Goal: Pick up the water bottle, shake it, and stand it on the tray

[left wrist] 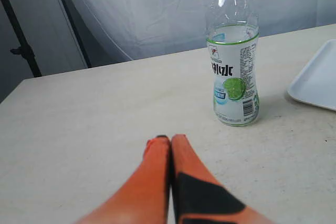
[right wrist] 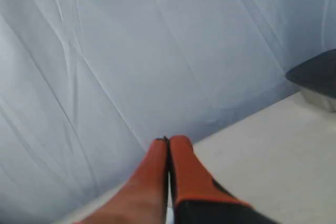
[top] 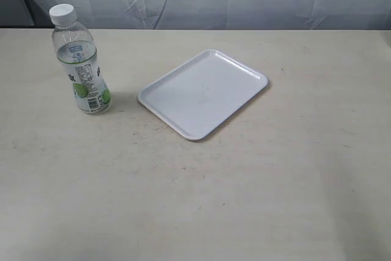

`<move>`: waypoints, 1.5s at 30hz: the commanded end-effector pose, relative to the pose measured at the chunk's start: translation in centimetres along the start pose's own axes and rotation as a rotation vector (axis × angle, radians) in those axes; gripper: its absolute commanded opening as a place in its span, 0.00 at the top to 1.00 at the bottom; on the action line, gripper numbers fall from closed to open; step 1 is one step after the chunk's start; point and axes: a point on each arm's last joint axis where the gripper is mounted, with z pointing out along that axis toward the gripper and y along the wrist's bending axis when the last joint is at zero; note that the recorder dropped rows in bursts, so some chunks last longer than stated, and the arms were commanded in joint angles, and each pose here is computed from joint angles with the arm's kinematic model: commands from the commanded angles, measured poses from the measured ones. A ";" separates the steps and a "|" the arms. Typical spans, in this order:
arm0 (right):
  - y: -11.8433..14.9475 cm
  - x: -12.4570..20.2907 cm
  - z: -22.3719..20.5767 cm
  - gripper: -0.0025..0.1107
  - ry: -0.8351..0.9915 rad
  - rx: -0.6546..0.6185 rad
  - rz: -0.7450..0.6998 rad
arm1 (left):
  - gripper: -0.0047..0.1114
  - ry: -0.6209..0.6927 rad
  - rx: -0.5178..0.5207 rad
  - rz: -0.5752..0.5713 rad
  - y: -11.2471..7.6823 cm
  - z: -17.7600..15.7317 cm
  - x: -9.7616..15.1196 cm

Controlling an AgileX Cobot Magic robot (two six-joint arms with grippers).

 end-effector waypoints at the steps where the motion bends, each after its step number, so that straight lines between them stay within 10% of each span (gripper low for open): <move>1: -0.2 -0.5 -0.1 0.95 -0.065 0.009 0.484 | 0.96 -0.010 0.000 -0.003 0.0 0.0 0.0; 4: 1.2 0.5 -0.3 0.97 0.165 -0.039 0.544 | 0.96 -0.010 0.000 -0.003 0.0 0.0 0.0; 10: 9.2 -6.7 -2.5 0.98 0.095 -0.627 -0.018 | 0.96 -0.010 0.000 -0.003 0.0 0.0 0.0; 14: 11.0 -8.0 6.4 0.98 0.424 -0.574 -0.159 | 0.96 -0.010 0.000 -0.003 0.0 0.0 0.0; 21: 15.4 0.9 20.5 0.98 0.797 -0.703 -0.350 | 0.96 -0.010 0.000 -0.003 0.0 0.0 0.0; 24: 20.5 7.1 22.4 0.98 0.842 -0.771 -0.603 | 0.96 -0.010 0.000 -0.003 0.0 0.0 0.0; 33: 29.8 16.7 23.0 0.97 0.828 -0.918 -0.698 | 0.96 -0.010 0.000 0.000 0.0 0.0 0.0; 35: 30.9 18.1 23.0 0.80 0.816 -0.932 -0.712 | 0.96 -0.010 0.000 0.000 0.0 0.0 0.0; 39: 31.4 20.3 22.7 0.05 0.790 -0.876 -0.744 | 0.96 -0.010 0.000 -0.002 0.0 0.0 0.0; 45: 31.7 22.5 21.7 0.06 0.755 -0.865 -0.838 | 0.96 -0.010 0.000 -0.002 0.0 0.0 0.0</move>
